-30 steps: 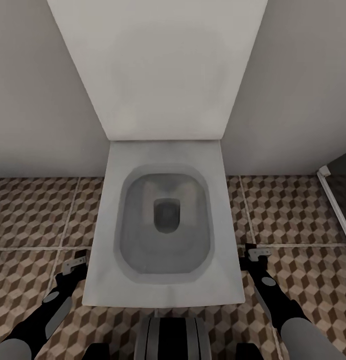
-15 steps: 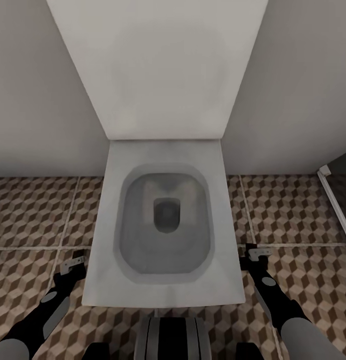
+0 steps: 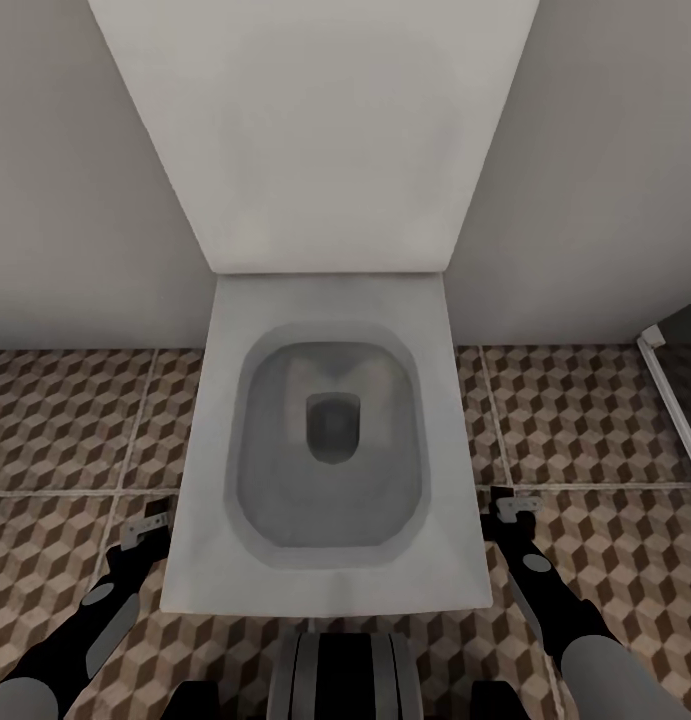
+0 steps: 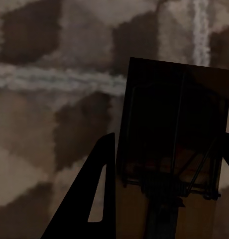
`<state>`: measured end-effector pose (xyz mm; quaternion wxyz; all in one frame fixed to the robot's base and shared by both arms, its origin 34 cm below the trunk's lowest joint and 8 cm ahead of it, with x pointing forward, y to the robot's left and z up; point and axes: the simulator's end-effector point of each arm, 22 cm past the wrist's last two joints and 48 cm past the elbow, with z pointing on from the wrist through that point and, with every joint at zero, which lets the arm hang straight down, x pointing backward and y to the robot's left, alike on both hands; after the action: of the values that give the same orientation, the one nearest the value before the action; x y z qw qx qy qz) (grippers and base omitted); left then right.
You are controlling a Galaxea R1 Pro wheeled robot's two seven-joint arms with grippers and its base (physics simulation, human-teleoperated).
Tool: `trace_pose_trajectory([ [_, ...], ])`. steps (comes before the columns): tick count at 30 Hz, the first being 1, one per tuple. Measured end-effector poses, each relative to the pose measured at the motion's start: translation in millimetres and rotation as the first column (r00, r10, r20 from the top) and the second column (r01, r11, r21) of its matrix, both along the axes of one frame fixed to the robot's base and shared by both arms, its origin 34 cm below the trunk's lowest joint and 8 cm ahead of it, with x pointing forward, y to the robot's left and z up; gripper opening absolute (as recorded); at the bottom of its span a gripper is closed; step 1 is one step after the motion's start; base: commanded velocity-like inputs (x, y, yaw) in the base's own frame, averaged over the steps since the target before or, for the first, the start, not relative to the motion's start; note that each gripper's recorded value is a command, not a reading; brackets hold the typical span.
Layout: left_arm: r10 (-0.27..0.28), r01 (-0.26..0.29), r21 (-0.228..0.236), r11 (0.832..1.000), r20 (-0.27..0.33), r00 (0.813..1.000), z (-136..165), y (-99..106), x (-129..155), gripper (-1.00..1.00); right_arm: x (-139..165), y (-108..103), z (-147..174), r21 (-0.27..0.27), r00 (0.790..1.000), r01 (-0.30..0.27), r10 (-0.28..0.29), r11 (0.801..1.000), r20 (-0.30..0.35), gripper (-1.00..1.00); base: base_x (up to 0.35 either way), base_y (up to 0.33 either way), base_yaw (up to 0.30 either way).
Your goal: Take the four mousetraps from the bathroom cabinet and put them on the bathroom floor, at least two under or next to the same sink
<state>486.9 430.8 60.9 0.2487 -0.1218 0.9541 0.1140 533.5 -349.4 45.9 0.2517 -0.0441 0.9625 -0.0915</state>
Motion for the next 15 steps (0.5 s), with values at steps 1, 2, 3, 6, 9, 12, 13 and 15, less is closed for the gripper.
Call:
trace_pose_trajectory([
  [1,0.000,0.000,0.000,1.000,0.000,1.000,0.0,0.1,0.0,-1.00,0.0,0.0,0.0,0.000,1.000,0.000,0.000,1.000,0.000,-1.00,0.000,0.000,0.000],
  [2,0.000,0.000,0.001,1.000,0.000,1.000,0.2,0.5,0.1,-1.00,0.0,0.0,0.0,0.000,1.000,0.000,0.000,1.000,0.000,-1.00,0.000,0.000,0.000],
  [3,0.001,-0.001,0.001,1.000,0.001,1.000,0.2,0.7,0.2,-1.00,0.1,0.0,0.1,0.000,1.000,0.000,0.000,1.000,0.000,-1.00,0.000,0.000,0.000],
  [6,0.001,-0.001,0.001,1.000,0.001,1.000,0.3,1.0,0.2,-1.00,0.1,0.0,0.1,0.000,1.000,0.000,0.000,1.000,0.000,-1.00,0.000,0.000,0.000],
  [9,0.001,-0.001,0.001,1.000,0.001,1.000,0.3,1.0,0.3,-1.00,0.0,0.0,0.0,0.000,1.000,0.000,0.000,1.000,0.000,-1.00,0.000,0.000,0.000],
  [12,0.003,-0.003,0.004,1.000,0.002,1.000,0.9,3.0,0.5,-1.00,0.1,0.0,0.0,0.000,1.000,0.001,-0.001,1.000,0.000,-1.00,0.000,0.000,0.000],
  [13,0.004,-0.004,0.004,1.000,0.002,1.000,1.0,3.6,0.5,-1.00,0.1,0.0,0.1,0.000,1.000,0.001,-0.001,1.000,0.001,-1.00,0.000,0.000,0.000],
  [15,0.013,-0.013,0.006,1.000,0.005,1.000,1.7,6.1,0.8,-1.00,0.2,-0.1,0.1,0.000,1.000,0.001,-0.001,1.000,0.001,-1.00,0.000,0.000,0.000],
])
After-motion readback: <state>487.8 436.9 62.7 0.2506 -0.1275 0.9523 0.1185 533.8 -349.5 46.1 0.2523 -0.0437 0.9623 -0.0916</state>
